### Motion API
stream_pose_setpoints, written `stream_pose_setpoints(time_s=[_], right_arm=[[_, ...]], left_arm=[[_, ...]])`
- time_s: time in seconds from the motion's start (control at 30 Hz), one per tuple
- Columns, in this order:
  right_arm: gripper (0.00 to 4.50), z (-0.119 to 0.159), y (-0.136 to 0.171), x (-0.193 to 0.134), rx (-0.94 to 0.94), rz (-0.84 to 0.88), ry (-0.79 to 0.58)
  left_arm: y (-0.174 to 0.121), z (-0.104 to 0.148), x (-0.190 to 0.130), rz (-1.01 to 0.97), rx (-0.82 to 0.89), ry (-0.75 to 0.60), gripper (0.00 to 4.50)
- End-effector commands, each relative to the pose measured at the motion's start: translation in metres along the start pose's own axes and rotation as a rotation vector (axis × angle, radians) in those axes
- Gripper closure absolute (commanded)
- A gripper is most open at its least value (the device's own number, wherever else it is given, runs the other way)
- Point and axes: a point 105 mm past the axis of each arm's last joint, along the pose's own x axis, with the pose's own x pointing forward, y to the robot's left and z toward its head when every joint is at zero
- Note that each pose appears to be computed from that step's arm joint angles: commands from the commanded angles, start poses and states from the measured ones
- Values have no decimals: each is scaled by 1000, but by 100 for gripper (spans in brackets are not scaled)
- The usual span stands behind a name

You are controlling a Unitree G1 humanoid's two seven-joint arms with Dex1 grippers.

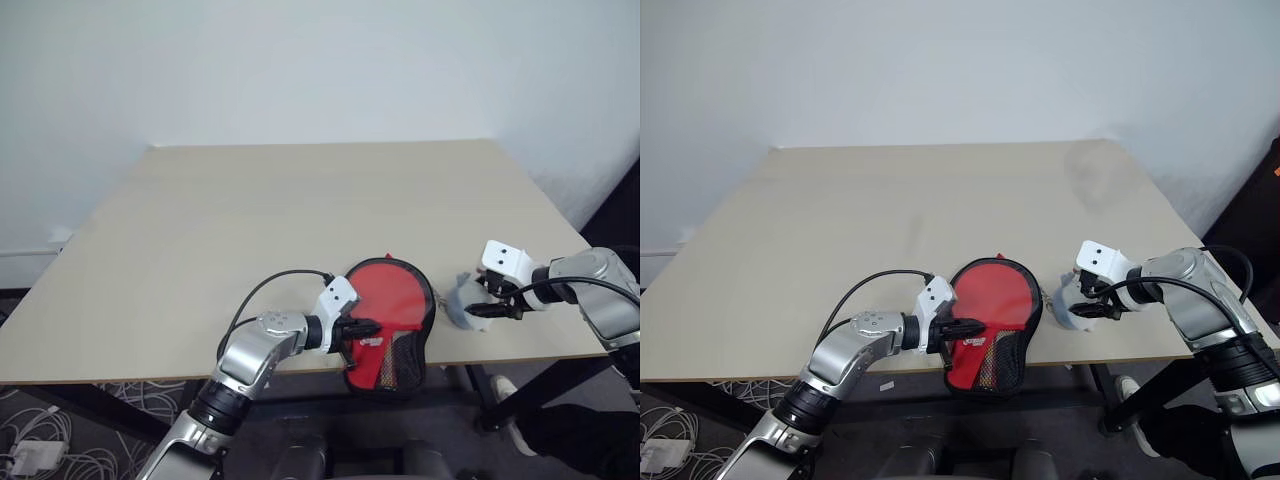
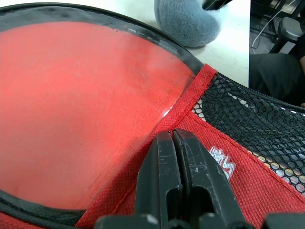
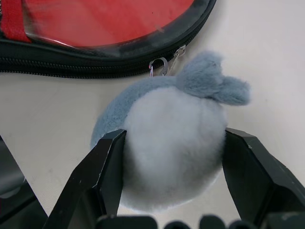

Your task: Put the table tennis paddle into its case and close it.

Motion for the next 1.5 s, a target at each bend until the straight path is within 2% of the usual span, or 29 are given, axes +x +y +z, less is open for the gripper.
stream_pose_setpoints(time_s=[0.03, 0.2, 0.3, 0.53, 0.8, 0.97, 1.13, 1.5], right_arm=[[250, 5, -5, -2, 8, -29, -19], [397, 10, -5, -2, -22, -30, -25], [397, 17, -1, -6, -34, -6, -61], [397, 15, -1, -10, -37, -11, -54], [397, 20, 21, -21, -88, 86, -93], [397, 16, 19, -23, -86, 65, -85], [397, 19, 19, -21, -90, 65, -90], [397, 33, 55, -44, -153, 243, -196]], left_arm=[[10, -13, -1, 26, -5, 68, 450], [16, -11, 0, 21, 14, 74, 450], [21, -7, 2, 27, 46, 63, 450], [28, 2, 6, 15, 75, 32, 450], [27, -2, 8, -17, 83, 58, 450], [26, -3, 5, -39, 95, 72, 450], [27, 7, -4, -60, 114, 65, 450], [33, -6, -11, -57, 119, 121, 450]])
